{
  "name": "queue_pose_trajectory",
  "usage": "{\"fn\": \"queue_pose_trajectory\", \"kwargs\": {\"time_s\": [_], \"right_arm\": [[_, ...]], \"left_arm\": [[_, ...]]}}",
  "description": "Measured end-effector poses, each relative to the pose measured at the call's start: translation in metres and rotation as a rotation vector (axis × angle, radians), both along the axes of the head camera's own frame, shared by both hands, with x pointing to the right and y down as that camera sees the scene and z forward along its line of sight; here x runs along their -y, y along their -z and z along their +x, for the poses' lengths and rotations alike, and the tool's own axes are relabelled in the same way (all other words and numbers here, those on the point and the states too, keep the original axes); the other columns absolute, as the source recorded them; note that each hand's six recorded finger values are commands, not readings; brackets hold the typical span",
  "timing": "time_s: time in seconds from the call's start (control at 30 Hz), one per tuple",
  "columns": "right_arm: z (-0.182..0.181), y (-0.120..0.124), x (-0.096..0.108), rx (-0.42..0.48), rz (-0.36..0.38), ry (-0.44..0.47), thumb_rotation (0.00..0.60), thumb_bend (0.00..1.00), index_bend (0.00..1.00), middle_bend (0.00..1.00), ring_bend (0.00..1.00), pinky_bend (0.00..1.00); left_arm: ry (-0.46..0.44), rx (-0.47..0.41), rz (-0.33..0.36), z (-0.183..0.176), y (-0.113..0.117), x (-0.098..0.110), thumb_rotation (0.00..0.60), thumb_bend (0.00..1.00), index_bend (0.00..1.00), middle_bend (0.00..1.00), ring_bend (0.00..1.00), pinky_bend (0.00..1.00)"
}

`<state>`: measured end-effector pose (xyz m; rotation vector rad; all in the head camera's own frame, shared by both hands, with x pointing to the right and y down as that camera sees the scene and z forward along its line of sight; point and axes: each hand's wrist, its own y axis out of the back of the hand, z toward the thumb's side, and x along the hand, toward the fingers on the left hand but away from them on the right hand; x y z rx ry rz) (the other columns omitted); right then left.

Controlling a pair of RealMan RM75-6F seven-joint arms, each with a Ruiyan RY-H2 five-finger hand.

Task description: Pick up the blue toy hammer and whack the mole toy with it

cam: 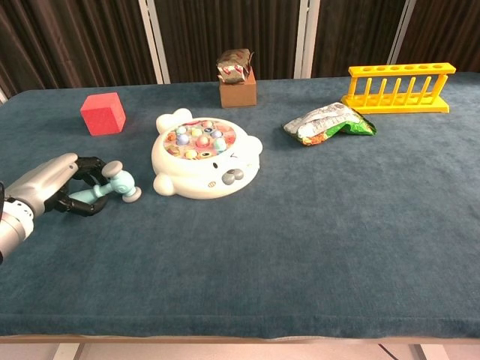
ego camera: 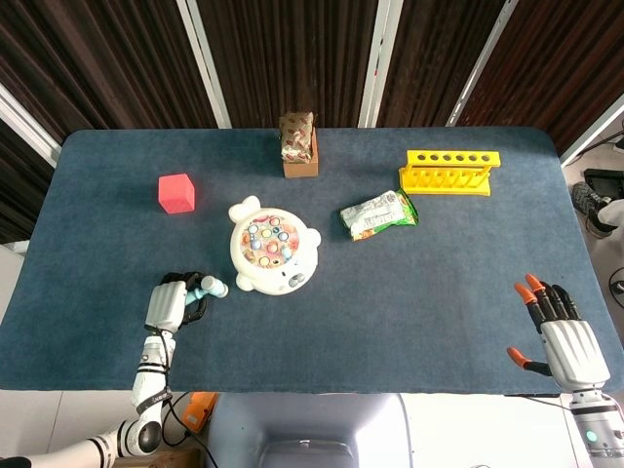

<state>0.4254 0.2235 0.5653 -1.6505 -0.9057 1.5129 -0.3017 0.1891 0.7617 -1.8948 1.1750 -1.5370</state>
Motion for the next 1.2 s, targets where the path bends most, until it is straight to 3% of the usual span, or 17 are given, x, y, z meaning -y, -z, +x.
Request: {"fn": "queue_pose_trajectory", "kwargs": {"time_s": [0.57, 0.87, 1.2], "right_arm": [[-0.0001, 0.0001, 0.0, 0.001, -0.001, 0.0, 0.6, 0.34, 0.0, 0.0, 0.0, 0.0], [0.0, 0.0009, 0.0003, 0.004, 0.002, 0.0, 0.6, 0.34, 0.0, 0.0, 0.0, 0.0], [0.0002, 0.0008, 0.0003, 0.004, 0.002, 0.0, 0.6, 0.34, 0.0, 0.0, 0.0, 0.0]], "left_arm": [[-0.009, -0.013, 0.004, 0.002, -0.0008, -0.0038, 0.6, 0.49, 0.44, 0.43, 0.36, 0.25], [-0.014, -0.017, 0.018, 0.0033, -0.0009, -0.0062, 0.6, 0.52, 0.51, 0.51, 0.42, 0.29], [-0.018, -0.019, 0.012, 0.0032, -0.0035, -0.0077, 0.6, 0.51, 0.52, 0.52, 0.43, 0.29]]}}
